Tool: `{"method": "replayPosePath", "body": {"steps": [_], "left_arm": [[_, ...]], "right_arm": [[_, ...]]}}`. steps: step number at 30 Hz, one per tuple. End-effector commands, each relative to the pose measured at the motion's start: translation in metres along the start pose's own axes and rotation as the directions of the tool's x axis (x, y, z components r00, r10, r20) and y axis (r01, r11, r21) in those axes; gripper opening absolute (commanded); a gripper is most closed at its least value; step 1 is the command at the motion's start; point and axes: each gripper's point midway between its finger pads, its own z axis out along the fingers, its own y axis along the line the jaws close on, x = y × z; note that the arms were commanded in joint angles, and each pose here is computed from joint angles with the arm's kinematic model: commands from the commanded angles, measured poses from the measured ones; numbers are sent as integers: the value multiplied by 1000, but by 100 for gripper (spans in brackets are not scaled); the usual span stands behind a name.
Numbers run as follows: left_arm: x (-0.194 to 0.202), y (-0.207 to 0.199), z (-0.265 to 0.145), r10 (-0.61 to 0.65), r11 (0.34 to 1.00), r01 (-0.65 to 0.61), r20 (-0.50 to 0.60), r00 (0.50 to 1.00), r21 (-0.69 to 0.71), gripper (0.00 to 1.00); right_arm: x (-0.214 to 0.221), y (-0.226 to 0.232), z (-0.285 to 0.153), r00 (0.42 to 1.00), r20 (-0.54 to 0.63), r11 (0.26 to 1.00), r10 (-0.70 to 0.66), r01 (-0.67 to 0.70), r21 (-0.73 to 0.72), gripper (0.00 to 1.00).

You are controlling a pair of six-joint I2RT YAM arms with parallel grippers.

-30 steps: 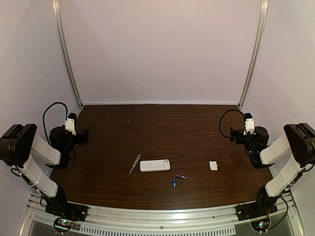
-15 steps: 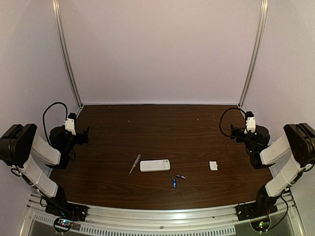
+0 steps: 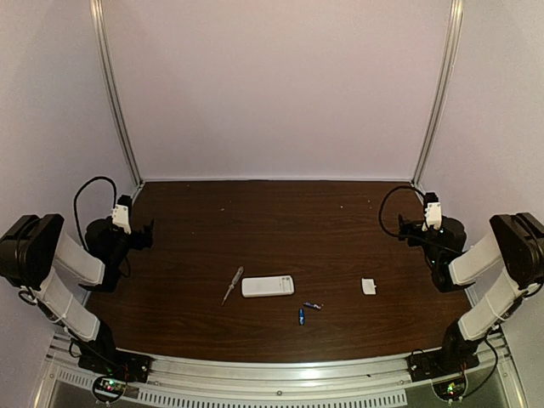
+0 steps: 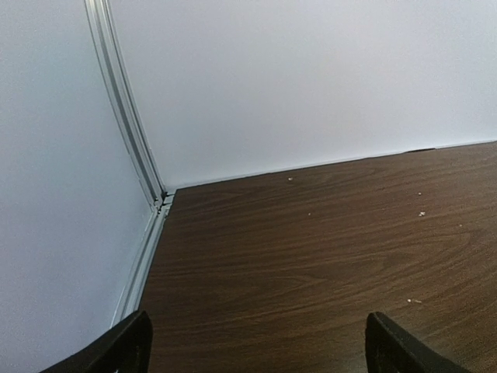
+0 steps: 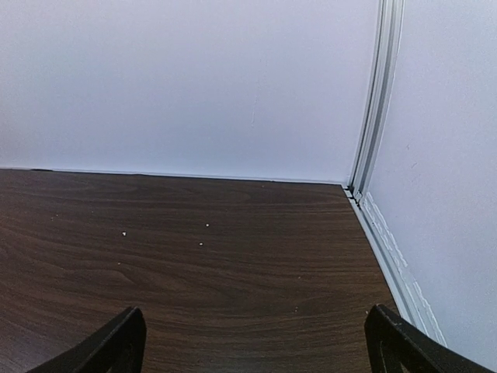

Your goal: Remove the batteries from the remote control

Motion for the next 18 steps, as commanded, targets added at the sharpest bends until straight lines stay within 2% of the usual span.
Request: {"method": "replayPosePath", "body": {"steps": [1,18], "left_arm": [[-7,3,0,-8,1000,8,33,999,-13,97],[-7,3,0,-8,1000,8,33,999,-12,97]], "right_arm": [[2,-6,-1,1000,-1,1000,16,-16,25,100],[1,-6,-1,1000,0,1000,16,-16,27,100]]}}
